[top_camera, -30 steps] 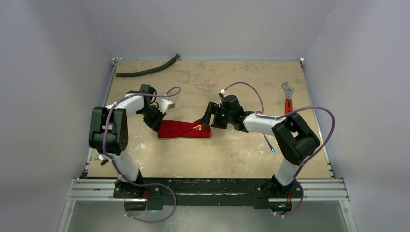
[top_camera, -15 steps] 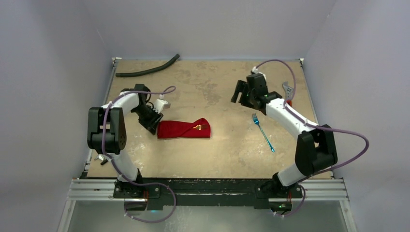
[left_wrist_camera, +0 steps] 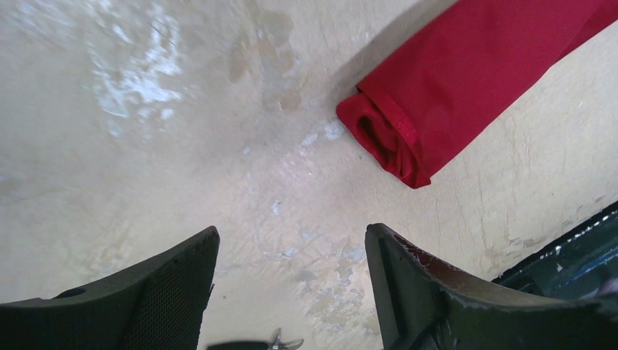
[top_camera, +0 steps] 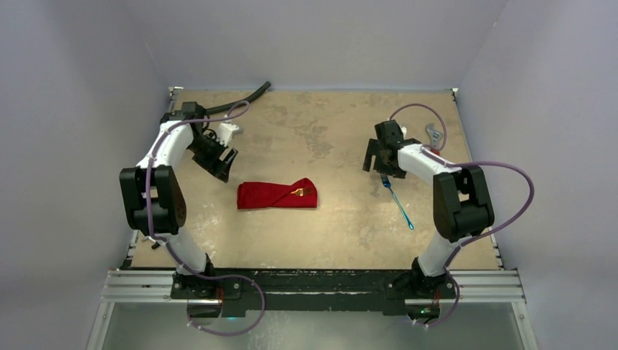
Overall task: Fold the napkin into a case and place the utensils inside
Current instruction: Pick up the fork from the center of the board.
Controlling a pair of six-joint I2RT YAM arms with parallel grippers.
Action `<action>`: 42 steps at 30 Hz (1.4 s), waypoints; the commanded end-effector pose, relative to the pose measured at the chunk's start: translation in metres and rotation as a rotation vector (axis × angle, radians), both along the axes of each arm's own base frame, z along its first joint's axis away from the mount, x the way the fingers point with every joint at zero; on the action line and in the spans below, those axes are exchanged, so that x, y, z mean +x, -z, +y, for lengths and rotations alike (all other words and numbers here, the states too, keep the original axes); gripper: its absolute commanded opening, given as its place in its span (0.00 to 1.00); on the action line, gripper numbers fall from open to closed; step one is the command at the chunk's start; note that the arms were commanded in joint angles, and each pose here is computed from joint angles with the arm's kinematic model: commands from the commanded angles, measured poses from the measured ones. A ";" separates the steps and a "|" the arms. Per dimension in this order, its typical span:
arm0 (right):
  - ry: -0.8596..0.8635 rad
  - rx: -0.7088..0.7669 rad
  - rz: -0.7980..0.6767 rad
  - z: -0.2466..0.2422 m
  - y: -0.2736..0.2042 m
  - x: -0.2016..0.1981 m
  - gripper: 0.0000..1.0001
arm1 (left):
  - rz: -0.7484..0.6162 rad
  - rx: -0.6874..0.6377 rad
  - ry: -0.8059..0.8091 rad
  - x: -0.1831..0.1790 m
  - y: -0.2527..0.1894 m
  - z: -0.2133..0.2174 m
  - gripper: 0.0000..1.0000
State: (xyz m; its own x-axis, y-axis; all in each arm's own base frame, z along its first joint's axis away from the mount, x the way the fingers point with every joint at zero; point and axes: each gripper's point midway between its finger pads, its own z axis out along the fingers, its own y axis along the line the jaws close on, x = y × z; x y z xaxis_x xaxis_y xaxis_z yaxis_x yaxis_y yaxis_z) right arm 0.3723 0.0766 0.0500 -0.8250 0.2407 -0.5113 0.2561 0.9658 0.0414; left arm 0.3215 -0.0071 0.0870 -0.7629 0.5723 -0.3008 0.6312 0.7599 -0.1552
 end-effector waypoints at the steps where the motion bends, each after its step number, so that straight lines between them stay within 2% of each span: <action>1: 0.001 -0.062 0.045 -0.015 0.012 -0.012 0.89 | -0.089 -0.073 -0.019 0.024 -0.034 -0.009 0.73; 10: 0.008 -0.015 0.111 -0.018 0.037 -0.020 0.65 | -0.186 -0.154 -0.048 0.047 -0.075 -0.022 0.73; 17: 0.007 0.124 0.112 0.004 0.039 -0.019 0.48 | -0.219 -0.197 -0.062 0.050 -0.088 -0.030 0.73; 20: 0.047 0.197 0.101 0.008 0.037 -0.011 0.33 | -0.218 -0.203 -0.064 0.049 -0.089 -0.032 0.73; 27: 0.142 0.359 0.029 0.020 0.018 0.027 0.11 | -0.226 -0.209 -0.071 0.047 -0.089 -0.033 0.73; 31: 0.197 0.441 -0.006 0.025 0.003 0.047 0.08 | -0.211 -0.211 -0.060 0.045 -0.084 -0.039 0.73; 33: 0.219 0.494 -0.022 0.028 -0.003 0.053 0.02 | -0.205 -0.208 -0.050 0.043 -0.083 -0.046 0.73; 35: 0.219 0.539 -0.040 0.033 -0.010 0.059 0.00 | -0.216 -0.207 -0.044 0.044 -0.086 -0.055 0.73; 38: 0.187 0.613 -0.082 0.045 -0.028 0.069 0.00 | -0.249 -0.202 0.003 0.044 -0.095 -0.090 0.73; 40: 0.165 0.672 -0.146 0.052 -0.052 0.077 0.00 | -0.268 -0.245 0.027 0.044 -0.105 -0.114 0.74; 42: 0.121 0.755 -0.228 0.062 -0.090 0.080 0.00 | -0.251 -0.354 0.044 0.040 -0.117 -0.140 0.76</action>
State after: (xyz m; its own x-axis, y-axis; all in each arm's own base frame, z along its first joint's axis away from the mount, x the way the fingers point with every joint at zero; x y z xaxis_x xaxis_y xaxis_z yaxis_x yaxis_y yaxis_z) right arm 0.4262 0.1143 0.0491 -0.7260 0.6282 -0.2798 0.4258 0.7301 0.5345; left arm 0.3638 -0.1036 0.1622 -0.6694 0.5094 -0.5408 0.6841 0.7064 -0.1814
